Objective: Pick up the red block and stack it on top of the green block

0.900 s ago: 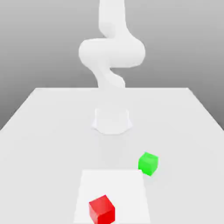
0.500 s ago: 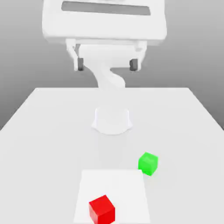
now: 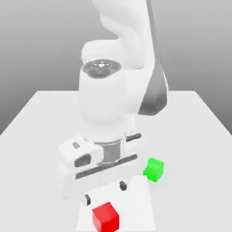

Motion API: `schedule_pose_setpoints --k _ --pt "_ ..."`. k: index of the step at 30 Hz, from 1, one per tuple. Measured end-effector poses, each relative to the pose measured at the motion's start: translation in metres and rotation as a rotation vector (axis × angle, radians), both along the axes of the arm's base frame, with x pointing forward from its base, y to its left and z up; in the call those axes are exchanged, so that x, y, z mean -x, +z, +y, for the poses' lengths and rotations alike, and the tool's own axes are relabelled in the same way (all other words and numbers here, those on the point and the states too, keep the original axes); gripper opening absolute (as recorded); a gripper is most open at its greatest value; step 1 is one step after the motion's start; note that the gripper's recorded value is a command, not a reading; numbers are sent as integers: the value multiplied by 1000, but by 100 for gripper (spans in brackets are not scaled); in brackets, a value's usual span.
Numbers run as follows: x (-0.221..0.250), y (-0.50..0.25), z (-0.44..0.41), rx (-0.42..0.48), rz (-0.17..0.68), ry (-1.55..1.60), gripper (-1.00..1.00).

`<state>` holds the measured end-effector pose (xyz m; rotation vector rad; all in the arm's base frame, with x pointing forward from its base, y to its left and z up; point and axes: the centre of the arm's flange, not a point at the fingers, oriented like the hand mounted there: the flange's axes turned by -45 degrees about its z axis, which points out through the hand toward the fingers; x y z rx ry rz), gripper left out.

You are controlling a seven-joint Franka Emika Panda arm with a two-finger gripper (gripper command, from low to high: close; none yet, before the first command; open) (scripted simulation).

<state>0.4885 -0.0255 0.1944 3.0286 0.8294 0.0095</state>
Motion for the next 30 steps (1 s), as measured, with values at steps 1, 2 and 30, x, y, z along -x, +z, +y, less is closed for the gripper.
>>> schedule_pose_setpoints --k 1,2,30 --pt "0 -14 0 1 3 2 0" --pt "1 -27 0 1 5 3 0" --pt "176 53 140 -3 9 540 -100"
